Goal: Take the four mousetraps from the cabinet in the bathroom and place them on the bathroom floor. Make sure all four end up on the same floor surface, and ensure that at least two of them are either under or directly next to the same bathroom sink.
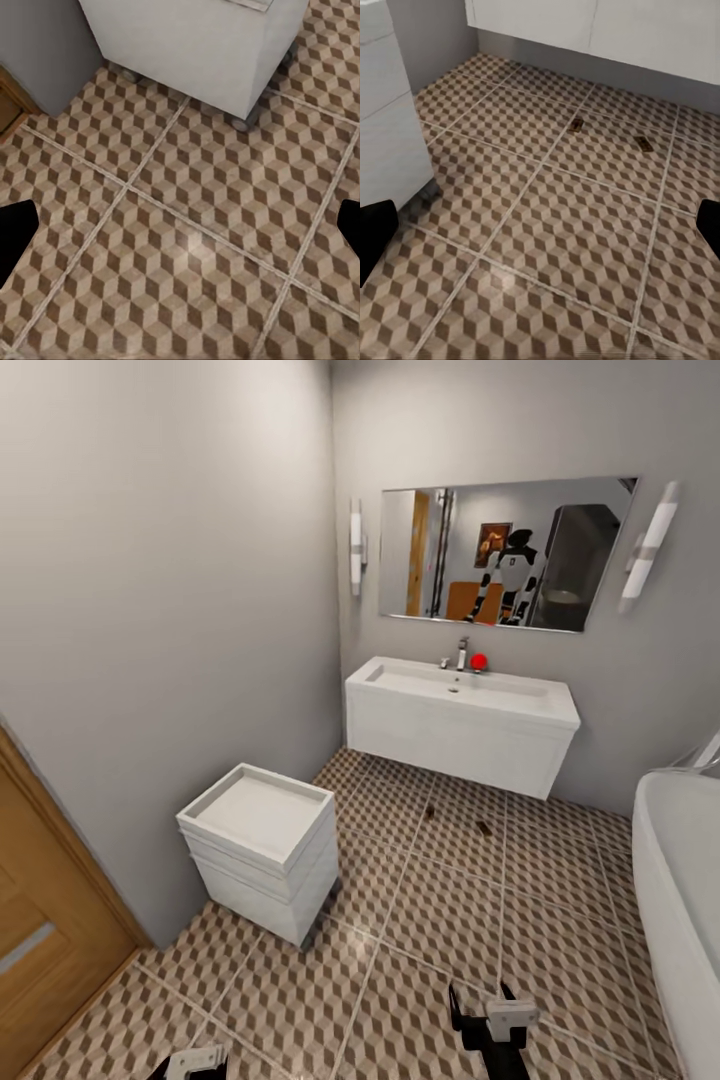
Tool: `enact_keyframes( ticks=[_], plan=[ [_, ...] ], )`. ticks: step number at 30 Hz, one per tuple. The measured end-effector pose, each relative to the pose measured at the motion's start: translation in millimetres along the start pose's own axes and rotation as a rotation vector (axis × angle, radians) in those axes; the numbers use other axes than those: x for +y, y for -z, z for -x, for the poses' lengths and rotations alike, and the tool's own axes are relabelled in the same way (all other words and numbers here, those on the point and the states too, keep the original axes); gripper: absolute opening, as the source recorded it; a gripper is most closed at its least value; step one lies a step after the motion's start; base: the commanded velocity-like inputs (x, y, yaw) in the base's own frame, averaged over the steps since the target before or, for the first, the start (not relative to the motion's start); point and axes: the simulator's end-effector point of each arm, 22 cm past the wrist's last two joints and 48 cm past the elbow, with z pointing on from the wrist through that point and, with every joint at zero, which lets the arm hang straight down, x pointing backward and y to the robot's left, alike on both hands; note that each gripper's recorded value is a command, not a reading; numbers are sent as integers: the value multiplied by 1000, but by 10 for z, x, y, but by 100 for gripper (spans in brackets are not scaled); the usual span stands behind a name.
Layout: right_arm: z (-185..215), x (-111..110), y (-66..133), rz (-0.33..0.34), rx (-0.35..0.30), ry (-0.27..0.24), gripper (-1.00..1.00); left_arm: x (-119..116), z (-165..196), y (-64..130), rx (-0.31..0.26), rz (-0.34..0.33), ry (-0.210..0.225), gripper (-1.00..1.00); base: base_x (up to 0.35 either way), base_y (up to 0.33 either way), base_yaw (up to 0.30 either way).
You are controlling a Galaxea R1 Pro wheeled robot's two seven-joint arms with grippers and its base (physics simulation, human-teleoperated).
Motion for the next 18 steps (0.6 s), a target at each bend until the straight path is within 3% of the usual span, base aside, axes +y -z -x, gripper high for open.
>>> enact_keyframes(
  ticks=[9, 18],
  plan=[
    [-17, 2, 4, 0, 4, 0, 100, 12, -16, -1, 3, 1, -3, 100, -196, 0, 135],
    [-36, -3, 9, -1, 7, 0, 100, 14, -34, 0, 7, 1, -3, 100, -26, 0, 135]
  ],
)
